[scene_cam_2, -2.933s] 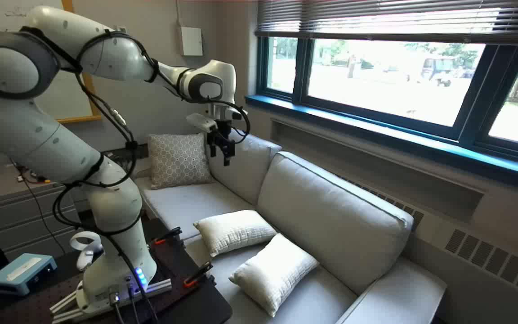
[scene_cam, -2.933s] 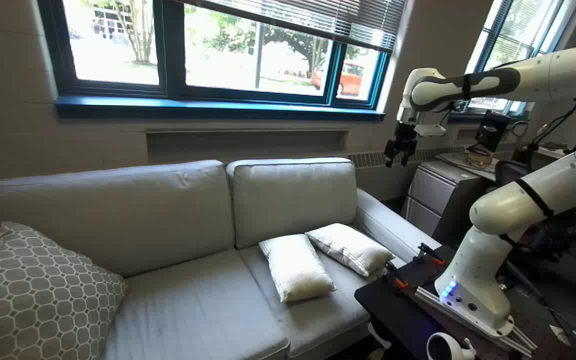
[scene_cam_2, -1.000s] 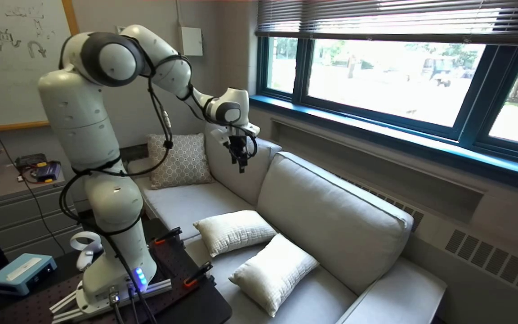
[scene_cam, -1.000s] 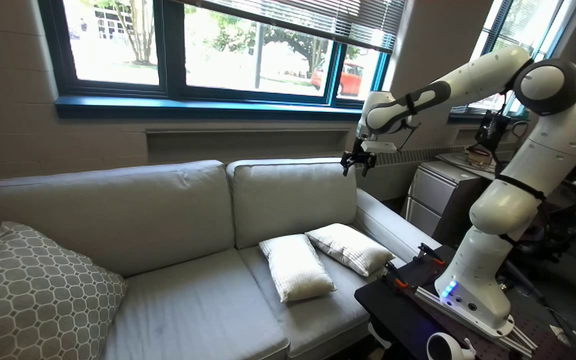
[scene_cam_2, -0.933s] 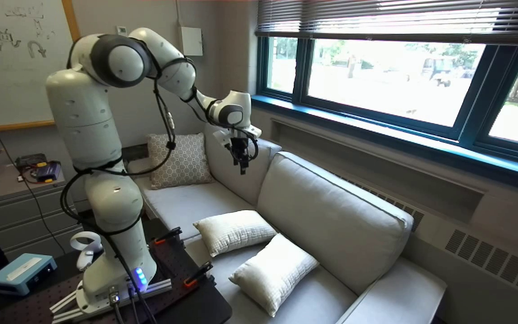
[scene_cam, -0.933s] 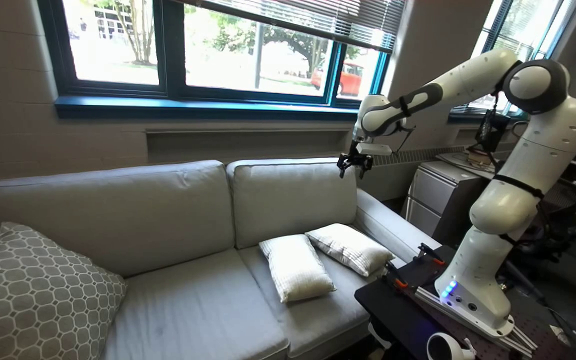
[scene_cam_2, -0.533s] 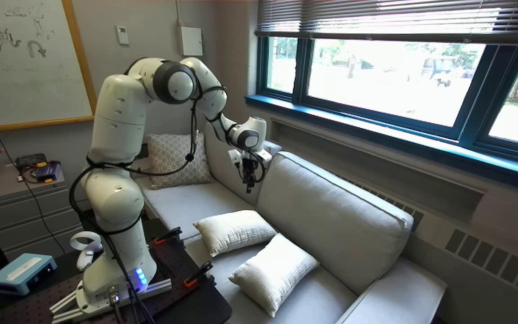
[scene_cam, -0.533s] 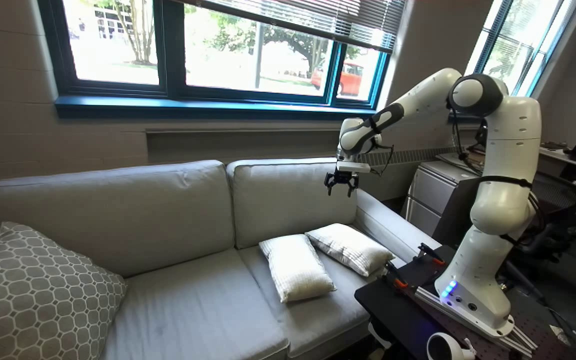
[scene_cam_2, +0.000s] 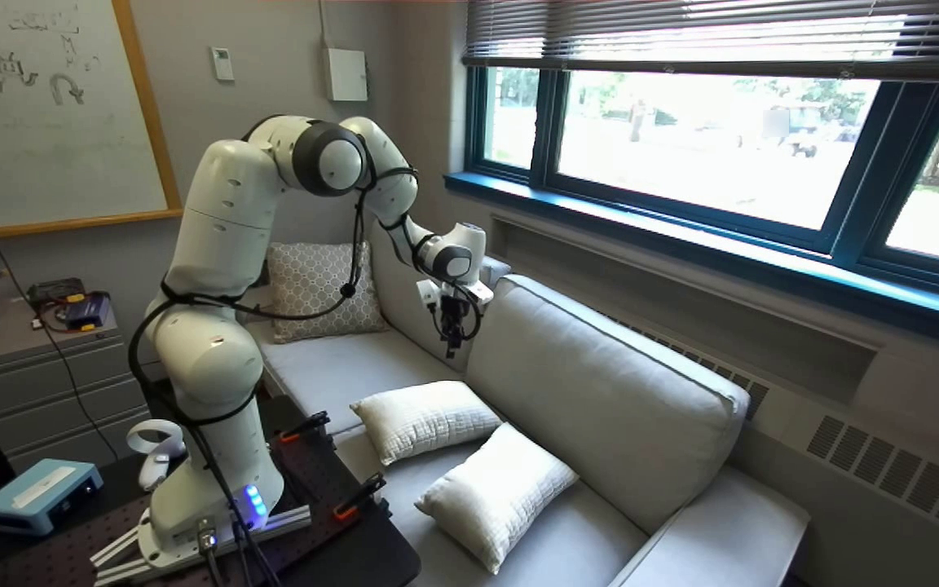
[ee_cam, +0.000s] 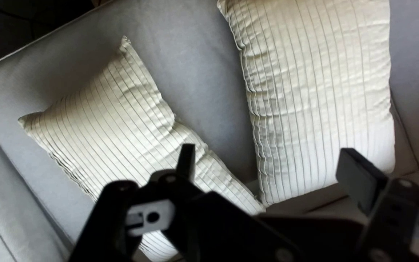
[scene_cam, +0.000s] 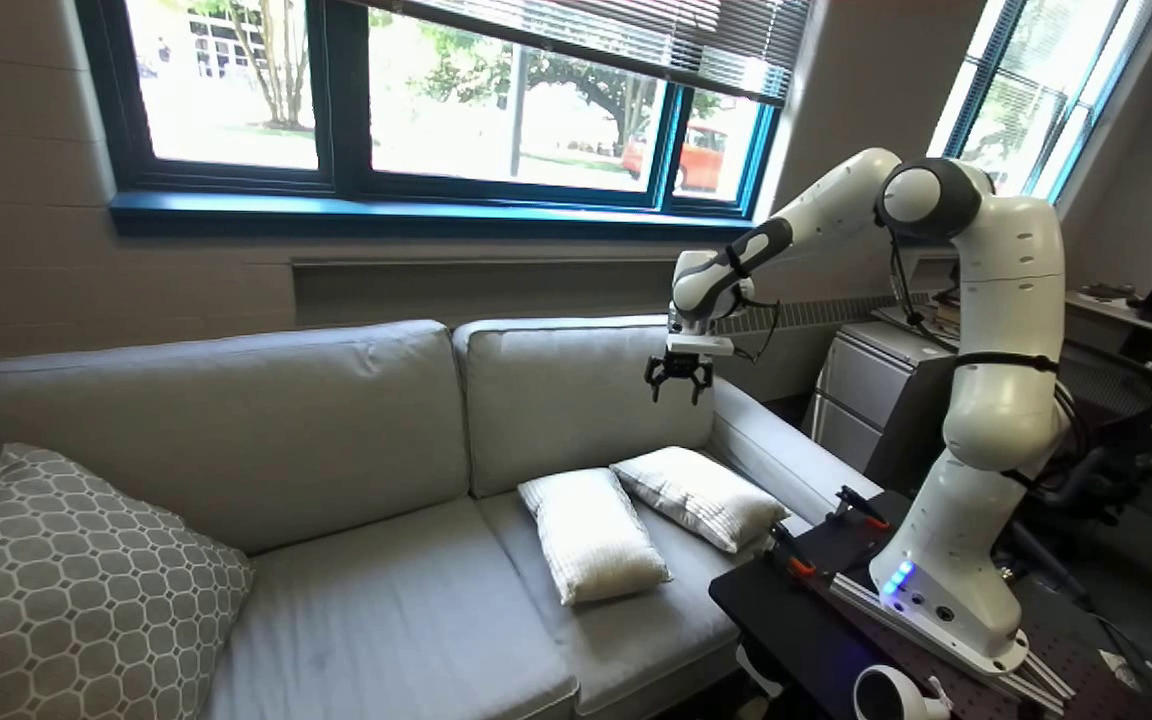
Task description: Arrange the cushions, one in front of the other, against the armrest
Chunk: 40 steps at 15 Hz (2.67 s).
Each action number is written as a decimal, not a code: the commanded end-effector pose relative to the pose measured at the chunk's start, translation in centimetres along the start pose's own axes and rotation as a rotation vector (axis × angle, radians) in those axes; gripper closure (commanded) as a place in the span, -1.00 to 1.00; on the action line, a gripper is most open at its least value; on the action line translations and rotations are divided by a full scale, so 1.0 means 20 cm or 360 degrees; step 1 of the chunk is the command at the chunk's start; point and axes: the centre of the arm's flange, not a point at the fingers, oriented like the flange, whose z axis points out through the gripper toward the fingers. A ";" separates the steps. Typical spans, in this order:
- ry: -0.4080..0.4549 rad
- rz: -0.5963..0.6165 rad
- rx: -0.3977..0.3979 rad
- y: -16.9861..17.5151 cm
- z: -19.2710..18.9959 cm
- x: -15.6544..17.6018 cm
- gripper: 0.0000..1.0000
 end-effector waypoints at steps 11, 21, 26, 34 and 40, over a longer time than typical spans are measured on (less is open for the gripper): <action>0.0395 0.0201 -0.0515 -0.25 1.03 0.56 -1.00; 0.0249 -0.0129 -0.1042 -0.18 1.63 0.52 -1.00; 0.0226 -0.0084 -0.1000 -0.10 1.62 0.43 -1.00; 0.0250 -0.0190 -0.0968 -0.20 1.76 0.39 -1.00; 0.0456 -0.0382 -0.1241 -0.05 2.06 0.46 -1.00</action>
